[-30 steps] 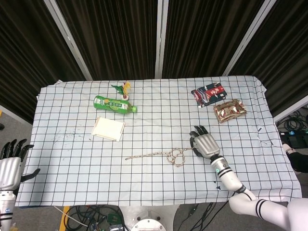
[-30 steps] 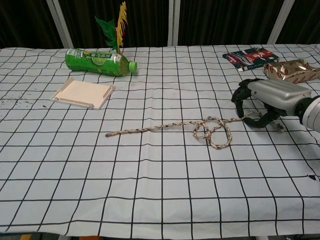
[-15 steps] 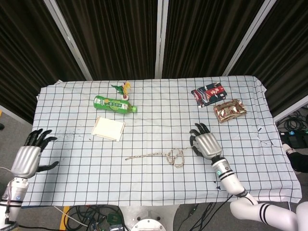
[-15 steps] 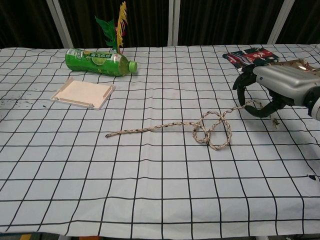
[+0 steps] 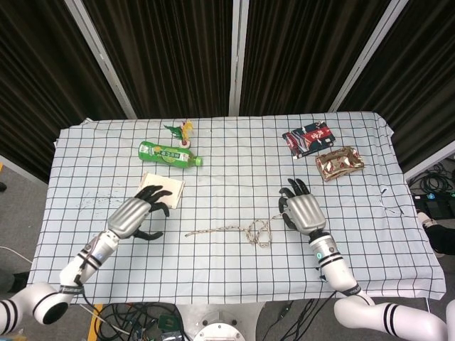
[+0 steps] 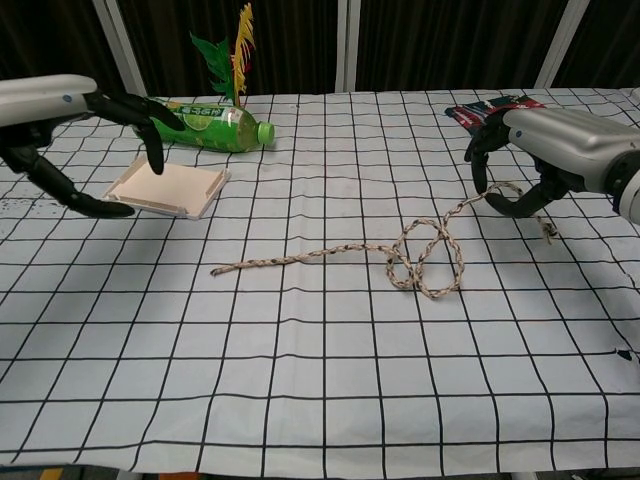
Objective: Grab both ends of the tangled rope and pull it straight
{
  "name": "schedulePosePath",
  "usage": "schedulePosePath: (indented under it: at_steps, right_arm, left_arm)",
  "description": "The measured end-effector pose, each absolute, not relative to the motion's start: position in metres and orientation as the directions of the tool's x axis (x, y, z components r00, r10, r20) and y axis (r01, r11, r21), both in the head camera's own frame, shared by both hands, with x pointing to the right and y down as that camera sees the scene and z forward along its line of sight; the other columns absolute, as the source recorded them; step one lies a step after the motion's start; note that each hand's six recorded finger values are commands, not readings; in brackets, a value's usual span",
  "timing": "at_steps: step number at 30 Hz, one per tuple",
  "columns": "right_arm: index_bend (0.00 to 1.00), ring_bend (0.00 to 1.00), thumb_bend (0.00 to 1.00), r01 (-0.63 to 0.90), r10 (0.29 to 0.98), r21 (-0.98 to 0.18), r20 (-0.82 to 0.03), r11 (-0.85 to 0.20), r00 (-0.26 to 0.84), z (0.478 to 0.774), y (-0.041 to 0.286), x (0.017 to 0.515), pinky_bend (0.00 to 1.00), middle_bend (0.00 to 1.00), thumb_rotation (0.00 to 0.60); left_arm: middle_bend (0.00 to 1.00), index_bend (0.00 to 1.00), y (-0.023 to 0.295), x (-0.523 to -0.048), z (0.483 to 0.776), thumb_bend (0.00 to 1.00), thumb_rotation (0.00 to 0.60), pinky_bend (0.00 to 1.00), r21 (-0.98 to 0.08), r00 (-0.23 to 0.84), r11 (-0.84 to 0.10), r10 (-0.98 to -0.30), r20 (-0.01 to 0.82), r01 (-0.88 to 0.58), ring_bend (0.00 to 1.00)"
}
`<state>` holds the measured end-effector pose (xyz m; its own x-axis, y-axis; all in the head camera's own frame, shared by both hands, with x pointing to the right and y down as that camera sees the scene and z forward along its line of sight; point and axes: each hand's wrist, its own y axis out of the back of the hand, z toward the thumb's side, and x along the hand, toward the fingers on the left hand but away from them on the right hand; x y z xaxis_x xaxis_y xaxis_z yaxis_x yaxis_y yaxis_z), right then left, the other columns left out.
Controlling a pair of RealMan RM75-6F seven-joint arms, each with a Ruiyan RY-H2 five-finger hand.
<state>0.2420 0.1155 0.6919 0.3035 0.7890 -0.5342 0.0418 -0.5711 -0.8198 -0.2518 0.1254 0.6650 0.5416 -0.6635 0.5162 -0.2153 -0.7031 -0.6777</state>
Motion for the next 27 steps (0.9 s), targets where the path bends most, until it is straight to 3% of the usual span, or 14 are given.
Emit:
schedulePosePath:
  at_steps: [17,27]
  right_arm:
    - [0.63,0.0,0.47,0.036,0.778,-0.809,-0.549,-0.586,0.306,0.698,0.117,0.238,0.0,0.23,0.6]
    - [0.63,0.0,0.48,0.038,0.775,-0.806,-0.553,-0.59,0.306,0.7,0.118,0.239,0.0,0.23,0.6]
  left_arm:
    - [0.07,0.53,0.159,-0.174,0.711,0.26,0.6,0.0,-0.713,0.526,-0.687,-0.661,0.535,-0.139,0.0]
    - [0.07,0.53,0.163,-0.153,0.732,0.27,0.6,0.0,-0.714,0.482,-0.692,-0.663,0.572,-0.104,0.0]
